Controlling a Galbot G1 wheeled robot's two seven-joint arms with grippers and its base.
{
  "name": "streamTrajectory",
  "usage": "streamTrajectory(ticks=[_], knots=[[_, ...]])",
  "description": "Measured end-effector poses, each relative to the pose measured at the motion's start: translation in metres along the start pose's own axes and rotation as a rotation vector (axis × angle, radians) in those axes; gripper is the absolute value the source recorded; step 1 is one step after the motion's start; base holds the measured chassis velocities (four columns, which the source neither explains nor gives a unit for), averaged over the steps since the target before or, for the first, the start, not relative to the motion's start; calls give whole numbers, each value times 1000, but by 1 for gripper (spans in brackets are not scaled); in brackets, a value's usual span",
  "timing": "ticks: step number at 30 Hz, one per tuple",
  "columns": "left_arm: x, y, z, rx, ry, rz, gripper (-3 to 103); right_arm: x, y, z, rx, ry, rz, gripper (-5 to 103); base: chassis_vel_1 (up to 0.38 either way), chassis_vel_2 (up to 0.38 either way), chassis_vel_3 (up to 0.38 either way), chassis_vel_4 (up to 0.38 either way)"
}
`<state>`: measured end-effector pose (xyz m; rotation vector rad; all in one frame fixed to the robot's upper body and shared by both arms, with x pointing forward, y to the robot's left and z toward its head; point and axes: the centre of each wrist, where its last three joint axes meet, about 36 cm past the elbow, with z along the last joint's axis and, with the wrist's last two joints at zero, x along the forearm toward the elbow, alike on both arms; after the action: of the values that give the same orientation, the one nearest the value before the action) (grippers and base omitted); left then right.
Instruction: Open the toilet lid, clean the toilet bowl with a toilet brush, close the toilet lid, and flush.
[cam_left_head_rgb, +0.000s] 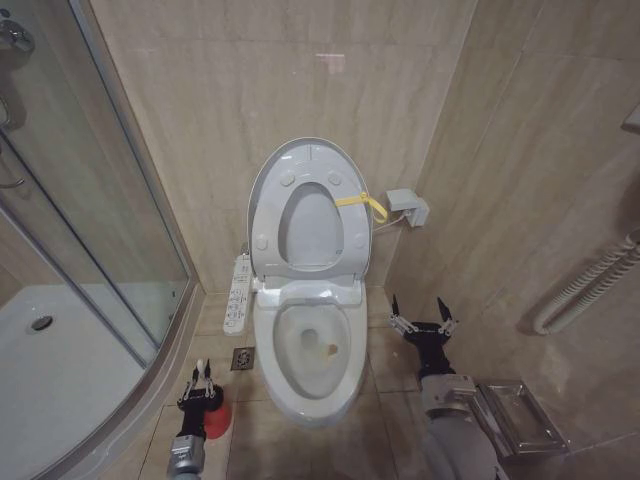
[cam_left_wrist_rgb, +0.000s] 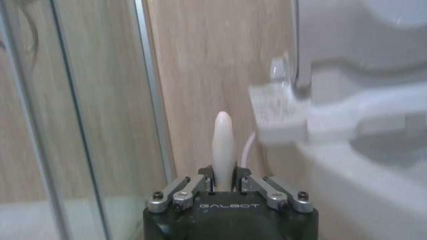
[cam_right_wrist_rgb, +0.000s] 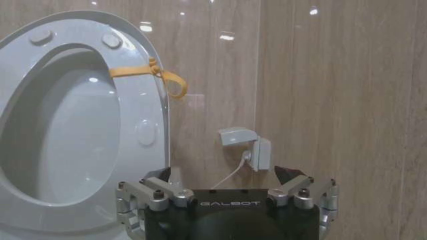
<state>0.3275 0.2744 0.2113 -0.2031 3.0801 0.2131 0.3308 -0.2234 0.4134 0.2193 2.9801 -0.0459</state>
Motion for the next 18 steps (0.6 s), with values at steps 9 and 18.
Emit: streamTrajectory(ticks=[9,18], knots=[[28,2,-79,24,-160,37,20,0,0,0,0,0,0,100,0,0,0,0],[61,-13,-146,88,-253,108,20,0,0,0,0,0,0,100,0,0,0,0]])
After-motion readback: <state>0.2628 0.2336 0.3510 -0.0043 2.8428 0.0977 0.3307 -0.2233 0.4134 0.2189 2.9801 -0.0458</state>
